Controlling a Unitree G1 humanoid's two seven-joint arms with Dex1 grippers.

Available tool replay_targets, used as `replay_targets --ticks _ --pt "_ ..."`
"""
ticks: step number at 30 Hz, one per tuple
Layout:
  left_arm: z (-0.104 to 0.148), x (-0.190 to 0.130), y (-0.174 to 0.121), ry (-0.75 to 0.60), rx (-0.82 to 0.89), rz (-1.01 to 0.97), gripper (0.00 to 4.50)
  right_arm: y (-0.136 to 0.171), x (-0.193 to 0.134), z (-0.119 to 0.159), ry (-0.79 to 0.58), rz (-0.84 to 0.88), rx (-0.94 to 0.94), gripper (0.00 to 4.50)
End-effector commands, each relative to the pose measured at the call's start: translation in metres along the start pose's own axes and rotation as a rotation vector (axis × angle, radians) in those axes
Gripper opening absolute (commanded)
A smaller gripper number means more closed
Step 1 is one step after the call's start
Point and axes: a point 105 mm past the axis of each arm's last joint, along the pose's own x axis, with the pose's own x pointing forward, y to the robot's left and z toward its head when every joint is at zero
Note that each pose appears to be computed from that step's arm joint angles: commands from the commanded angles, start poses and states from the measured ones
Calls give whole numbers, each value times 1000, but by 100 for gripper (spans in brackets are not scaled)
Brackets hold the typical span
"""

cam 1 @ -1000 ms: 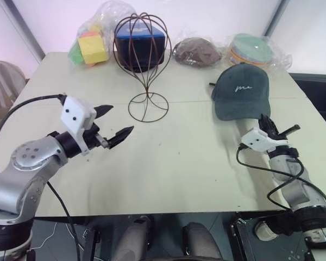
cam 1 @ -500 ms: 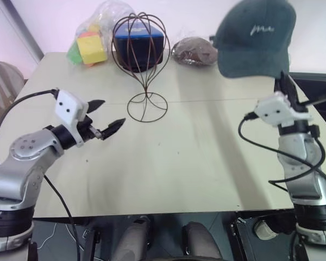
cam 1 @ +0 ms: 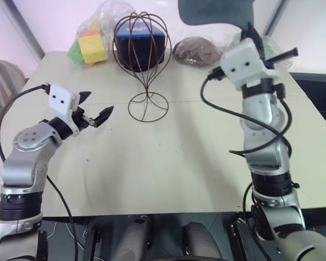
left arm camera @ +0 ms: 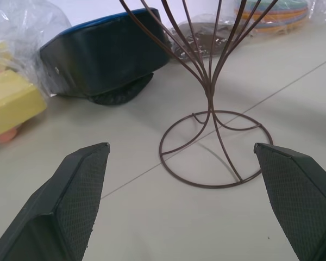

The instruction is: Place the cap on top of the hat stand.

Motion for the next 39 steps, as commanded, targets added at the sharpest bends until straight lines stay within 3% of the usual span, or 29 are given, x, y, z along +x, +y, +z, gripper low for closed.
replay_targets --ticks 1,10,16,27,39 --pt "12 -2 4 -42 36 28 450 3 5 25 -73 -30 20 3" --pt "10 6 0 -46 24 20 450 19 15 64 -209 -5 78 3" --pt "10 9 -2 -57 21 18 450 24 18 74 -246 9 106 3" --pt "7 16 -2 -74 16 30 450 62 5 99 -310 154 169 3" --pt "1 13 -2 -62 13 40 450 74 -7 87 -268 237 134 3"
